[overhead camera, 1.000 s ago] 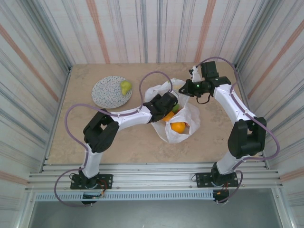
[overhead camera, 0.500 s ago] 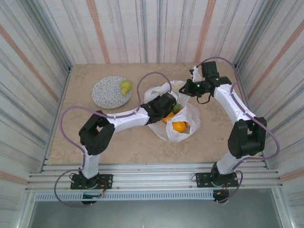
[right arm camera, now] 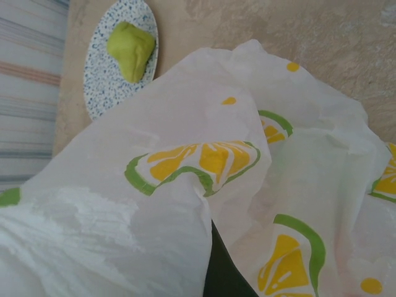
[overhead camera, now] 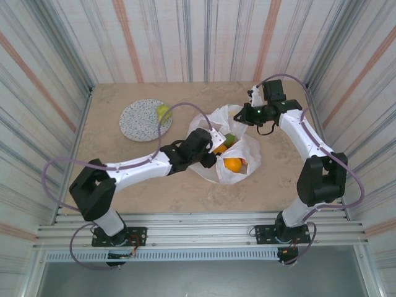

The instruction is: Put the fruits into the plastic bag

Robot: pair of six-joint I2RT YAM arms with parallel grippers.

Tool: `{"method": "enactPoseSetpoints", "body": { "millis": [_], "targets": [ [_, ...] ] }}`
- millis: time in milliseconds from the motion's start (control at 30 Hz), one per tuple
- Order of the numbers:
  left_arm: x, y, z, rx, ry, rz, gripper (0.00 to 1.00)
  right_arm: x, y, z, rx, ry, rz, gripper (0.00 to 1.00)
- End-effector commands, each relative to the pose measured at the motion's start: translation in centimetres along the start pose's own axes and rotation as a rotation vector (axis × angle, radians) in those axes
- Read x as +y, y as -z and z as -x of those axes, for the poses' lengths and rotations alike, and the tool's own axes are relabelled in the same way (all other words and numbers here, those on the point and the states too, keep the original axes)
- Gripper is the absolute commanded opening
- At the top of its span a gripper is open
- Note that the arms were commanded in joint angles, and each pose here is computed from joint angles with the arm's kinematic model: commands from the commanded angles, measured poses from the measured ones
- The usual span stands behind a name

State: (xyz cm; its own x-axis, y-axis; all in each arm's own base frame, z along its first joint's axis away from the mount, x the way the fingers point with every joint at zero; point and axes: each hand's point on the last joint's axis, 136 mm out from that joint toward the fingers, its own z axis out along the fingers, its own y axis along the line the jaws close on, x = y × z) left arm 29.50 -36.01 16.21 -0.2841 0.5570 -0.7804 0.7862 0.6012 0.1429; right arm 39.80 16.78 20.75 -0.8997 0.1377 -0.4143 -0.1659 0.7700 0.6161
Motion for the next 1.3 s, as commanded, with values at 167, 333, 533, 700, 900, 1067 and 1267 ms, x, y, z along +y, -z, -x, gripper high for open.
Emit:
{"method": "enactPoseSetpoints", "body": {
  "millis": [167, 333, 533, 700, 900, 1067, 1267],
  "targets": [
    [-2.4, 4.8, 1.8, -0.103, 0.080, -0.277, 0.70, -0.2, 0.0, -0.2, 0.008, -0.017, -0.004, 0.00],
    [-0.1, 7.1, 2.5, -0.160, 0.131, -0.253, 0.70, -0.3, 0.0, -0.3, 0.009, -0.018, -0.006, 0.00],
    [3.5, 10.6, 4.1, -0.269, 0.206, -0.201, 0.70, -0.1, 0.1, -0.2, 0.005, -0.014, -0.004, 0.00],
    [8.2, 12.5, 4.2, -0.322, 0.339, -0.083, 0.73, -0.1, 0.1, -0.1, 0.002, -0.011, -0.004, 0.00],
    [15.5, 13.6, 1.1, -0.292, 0.568, 0.176, 0.77, 0.0, 0.0, 0.0, 0.004, -0.012, 0.002, 0.00],
    [19.7, 13.4, -2.7, -0.221, 0.775, 0.276, 0.84, -0.2, -0.1, -0.1, 0.008, -0.015, -0.006, 0.00],
    [22.7, 11.7, -6.2, -0.125, 0.954, 0.251, 0.95, 0.0, 0.1, 0.1, 0.007, -0.013, -0.004, 0.00]
  ]
}}
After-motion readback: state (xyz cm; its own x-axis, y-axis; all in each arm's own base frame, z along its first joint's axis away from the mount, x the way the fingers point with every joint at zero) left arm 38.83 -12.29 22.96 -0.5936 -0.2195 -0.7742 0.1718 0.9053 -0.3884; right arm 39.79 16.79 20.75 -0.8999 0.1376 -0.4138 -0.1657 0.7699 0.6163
